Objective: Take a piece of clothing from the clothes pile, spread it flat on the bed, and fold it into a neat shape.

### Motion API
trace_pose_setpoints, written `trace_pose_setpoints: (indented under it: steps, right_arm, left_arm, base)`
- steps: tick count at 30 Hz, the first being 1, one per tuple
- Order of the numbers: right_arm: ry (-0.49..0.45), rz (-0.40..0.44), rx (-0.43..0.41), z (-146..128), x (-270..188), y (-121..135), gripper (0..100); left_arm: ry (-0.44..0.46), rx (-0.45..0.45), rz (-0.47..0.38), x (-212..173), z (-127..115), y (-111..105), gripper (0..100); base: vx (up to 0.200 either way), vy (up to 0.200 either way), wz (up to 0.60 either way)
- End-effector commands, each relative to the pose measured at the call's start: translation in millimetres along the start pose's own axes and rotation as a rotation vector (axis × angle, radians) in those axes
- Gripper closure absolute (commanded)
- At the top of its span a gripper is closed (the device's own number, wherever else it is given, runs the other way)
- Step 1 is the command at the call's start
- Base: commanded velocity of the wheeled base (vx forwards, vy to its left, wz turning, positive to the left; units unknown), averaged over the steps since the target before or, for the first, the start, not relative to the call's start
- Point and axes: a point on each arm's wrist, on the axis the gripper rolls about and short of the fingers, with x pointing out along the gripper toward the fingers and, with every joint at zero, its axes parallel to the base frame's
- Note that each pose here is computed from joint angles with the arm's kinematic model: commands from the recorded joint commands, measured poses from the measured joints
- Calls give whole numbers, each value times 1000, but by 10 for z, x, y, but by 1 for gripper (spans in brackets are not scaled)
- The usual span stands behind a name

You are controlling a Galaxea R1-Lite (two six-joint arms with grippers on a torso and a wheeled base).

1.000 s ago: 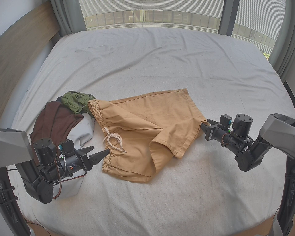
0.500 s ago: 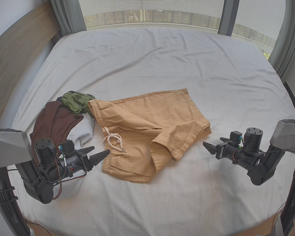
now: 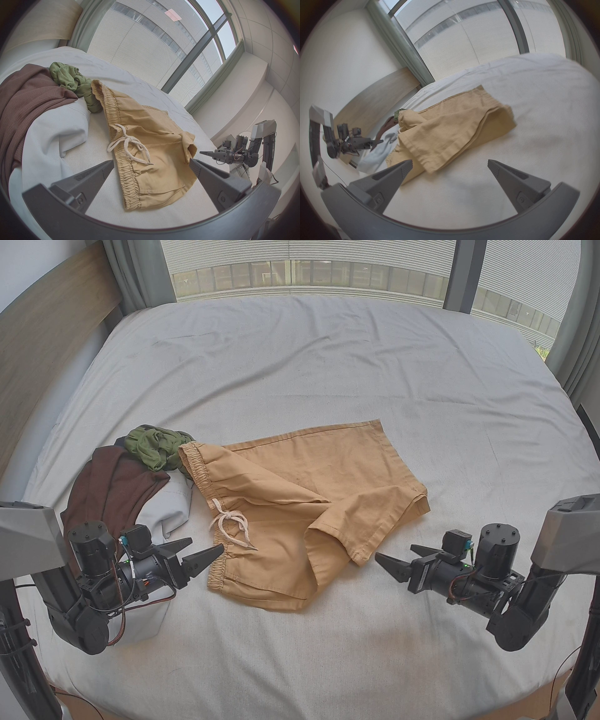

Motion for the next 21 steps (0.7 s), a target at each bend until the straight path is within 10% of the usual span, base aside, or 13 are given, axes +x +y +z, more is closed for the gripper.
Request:
trace_pose_setpoints:
  steps: [1, 21]
  right_arm:
    - [49, 40, 30, -200, 190, 103, 0]
    - [4, 41, 365, -274, 610, 191, 0]
  left_arm:
    - [-3, 0, 0, -4, 7, -1, 0]
    - [1, -3, 1, 1, -4, 5, 0]
  base:
    - [0, 0, 0]
    - [0, 0, 0]
